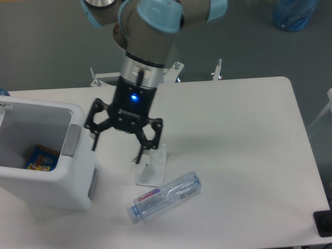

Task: Open the trash can

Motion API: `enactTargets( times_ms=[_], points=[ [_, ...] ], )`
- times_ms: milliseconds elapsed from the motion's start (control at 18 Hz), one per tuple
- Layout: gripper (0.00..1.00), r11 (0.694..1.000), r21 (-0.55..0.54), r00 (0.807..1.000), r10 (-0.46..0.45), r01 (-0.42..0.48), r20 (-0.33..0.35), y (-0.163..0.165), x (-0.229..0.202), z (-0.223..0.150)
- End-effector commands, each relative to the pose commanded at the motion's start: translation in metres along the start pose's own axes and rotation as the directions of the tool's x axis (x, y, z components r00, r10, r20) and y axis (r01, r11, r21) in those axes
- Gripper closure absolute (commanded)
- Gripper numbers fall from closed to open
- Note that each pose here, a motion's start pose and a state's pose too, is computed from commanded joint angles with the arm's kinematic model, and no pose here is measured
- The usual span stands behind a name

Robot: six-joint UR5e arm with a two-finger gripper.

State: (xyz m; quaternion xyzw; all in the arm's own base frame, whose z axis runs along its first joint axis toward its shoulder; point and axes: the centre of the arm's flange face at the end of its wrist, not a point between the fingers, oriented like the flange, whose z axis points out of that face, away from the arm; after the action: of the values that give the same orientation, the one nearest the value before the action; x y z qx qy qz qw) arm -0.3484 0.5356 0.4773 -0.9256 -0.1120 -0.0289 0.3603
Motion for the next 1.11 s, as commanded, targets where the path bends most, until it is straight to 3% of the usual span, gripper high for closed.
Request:
enactTargets(
  times_ms=[111, 278, 444, 611, 778, 889, 1000, 1111],
  points=[
    [0.0, 0.994, -0.057, 0.991, 0.098, -0.093, 0.092, 0.009, -0.031, 0.003],
    [0.0, 0.951, -0.183, 0.943, 0.282, -0.25, 0.179, 0.027, -0.075, 0.003],
    [0.0, 0.923, -0.276, 0.923, 0.328, -0.268, 0.203, 0.042, -0.119, 0.023],
    [0.0, 0.902, -0.345, 0.897, 0.358, -0.259, 0.26, 0.035, -0.143, 0.026],
    [0.0, 0.897, -0.373, 0.906, 0.342, -0.236, 0.25, 0.044, -0.164, 0.034],
    [0.0, 0.878, -0.409, 0.906, 0.359, -0.248, 0.222, 0.061, -0.187, 0.027],
    [0.0, 0.825, -0.459, 0.885, 0.439, -0.33, 0.154, 0.08, -0.213, 0.02],
    [0.0, 0.763, -0.49, 0.848, 0.523, -0.422, 0.084, 0.092, -0.226, 0.017]
  ],
)
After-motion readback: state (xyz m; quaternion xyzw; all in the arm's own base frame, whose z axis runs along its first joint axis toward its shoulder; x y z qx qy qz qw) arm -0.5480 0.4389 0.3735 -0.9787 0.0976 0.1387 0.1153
